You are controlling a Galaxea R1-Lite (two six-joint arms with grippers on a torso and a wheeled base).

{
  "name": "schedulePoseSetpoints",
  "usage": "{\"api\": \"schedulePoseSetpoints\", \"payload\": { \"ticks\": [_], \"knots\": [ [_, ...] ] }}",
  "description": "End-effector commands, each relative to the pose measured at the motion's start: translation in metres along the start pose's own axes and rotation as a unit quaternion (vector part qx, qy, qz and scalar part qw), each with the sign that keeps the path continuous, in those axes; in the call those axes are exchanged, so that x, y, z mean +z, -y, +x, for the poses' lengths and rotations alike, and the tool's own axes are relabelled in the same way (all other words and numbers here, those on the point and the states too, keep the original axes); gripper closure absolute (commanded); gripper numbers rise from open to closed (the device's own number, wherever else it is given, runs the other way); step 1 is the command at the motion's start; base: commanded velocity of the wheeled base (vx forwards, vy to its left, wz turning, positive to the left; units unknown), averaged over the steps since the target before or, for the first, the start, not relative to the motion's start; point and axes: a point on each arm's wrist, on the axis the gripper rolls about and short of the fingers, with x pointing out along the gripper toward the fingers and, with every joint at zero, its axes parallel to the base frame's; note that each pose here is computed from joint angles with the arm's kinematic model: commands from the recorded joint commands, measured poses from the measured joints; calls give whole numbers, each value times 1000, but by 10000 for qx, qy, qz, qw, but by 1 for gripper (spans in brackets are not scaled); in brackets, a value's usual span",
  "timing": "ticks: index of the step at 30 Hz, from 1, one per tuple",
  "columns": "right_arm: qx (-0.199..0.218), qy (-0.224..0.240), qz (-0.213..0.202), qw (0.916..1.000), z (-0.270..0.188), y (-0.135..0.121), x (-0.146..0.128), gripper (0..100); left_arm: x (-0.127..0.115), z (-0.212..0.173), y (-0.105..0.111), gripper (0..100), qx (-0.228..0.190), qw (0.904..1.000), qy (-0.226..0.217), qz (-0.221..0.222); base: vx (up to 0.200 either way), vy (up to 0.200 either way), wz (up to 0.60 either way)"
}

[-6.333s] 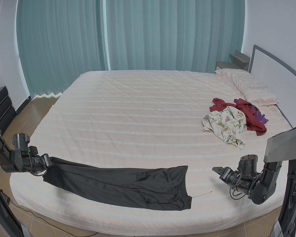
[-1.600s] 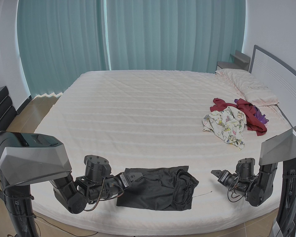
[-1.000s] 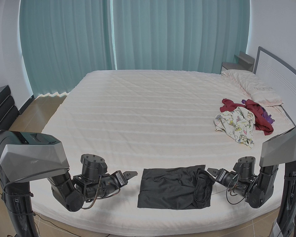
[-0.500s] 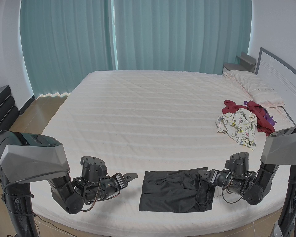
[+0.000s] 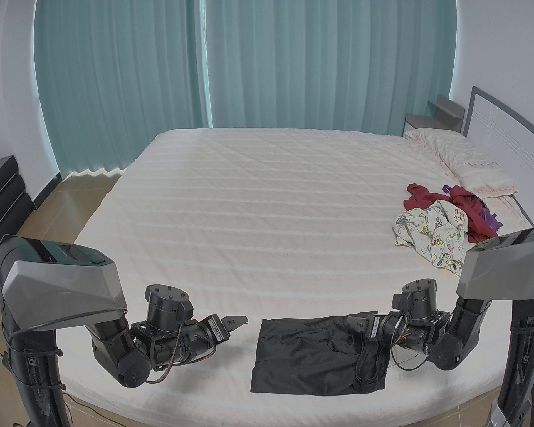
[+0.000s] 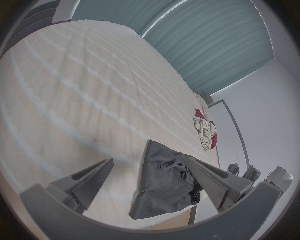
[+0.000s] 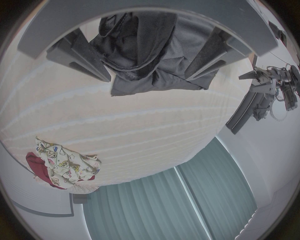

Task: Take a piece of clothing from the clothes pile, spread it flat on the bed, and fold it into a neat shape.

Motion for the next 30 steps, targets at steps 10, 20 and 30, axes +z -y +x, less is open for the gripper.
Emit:
{"api": "schedulePoseSetpoints", "payload": {
  "ticks": [10,20,30],
  "knots": [
    [-169,-311,-23,9994,11,3,-7,100,-1,1,-2,0,34,10000,-29,40,0,0,0],
    [-447,-196,231,9985,-24,27,2,100,-2,2,-3,0,51,10000,-44,29,0,0,0],
    [-814,-780,-198,9934,-46,50,-20,100,-2,2,-3,0,48,10000,-49,33,0,0,0]
  ]
}}
